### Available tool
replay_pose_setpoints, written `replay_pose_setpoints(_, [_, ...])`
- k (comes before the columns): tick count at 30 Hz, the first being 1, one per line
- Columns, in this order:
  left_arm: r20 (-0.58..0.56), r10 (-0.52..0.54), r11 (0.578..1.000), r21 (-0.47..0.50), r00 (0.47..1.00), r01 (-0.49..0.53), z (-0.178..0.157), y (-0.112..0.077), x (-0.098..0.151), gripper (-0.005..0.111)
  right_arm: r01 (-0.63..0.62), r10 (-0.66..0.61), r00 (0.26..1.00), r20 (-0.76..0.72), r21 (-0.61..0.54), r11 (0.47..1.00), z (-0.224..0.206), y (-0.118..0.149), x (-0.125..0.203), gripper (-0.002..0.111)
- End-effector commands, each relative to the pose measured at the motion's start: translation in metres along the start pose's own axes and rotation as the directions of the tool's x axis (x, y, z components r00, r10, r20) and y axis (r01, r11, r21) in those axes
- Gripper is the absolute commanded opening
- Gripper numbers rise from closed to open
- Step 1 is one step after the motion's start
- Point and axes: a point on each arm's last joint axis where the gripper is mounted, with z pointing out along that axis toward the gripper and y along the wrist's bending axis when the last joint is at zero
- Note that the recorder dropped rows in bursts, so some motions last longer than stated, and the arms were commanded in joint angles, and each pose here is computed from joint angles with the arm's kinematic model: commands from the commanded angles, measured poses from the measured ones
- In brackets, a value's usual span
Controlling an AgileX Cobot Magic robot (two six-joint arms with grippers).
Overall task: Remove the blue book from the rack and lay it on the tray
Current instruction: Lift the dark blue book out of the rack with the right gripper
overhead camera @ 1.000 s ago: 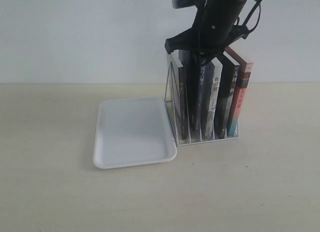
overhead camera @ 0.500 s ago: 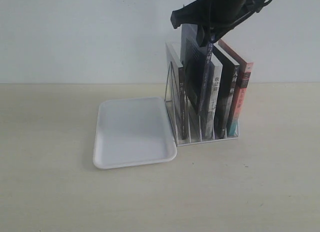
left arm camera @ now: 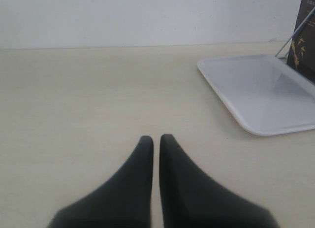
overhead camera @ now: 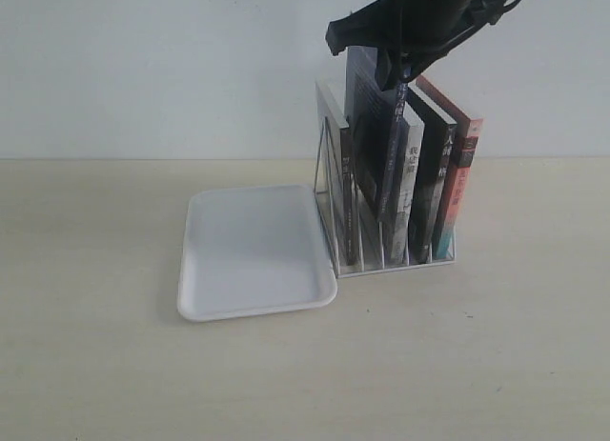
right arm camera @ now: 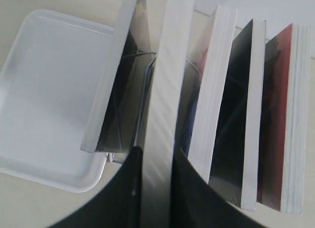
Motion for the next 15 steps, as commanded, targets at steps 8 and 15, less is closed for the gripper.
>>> replay_pose_setpoints(8, [0.015, 0.003, 1.0, -0.004, 1.0, -0.003, 0.0, 0.0, 0.0, 0.004, 0.008, -0.009, 0.998, 0.066, 0.018, 1.0, -0.023, -0.003, -0.004, 0.0])
replay_pose_setpoints(15, [0.015, 0.003, 1.0, -0.004, 1.0, -0.003, 0.0, 0.0, 0.0, 0.004, 0.003, -0.006, 0.983, 0.185, 0.016, 1.0, -0.065, -0.004, -0.007, 0.0])
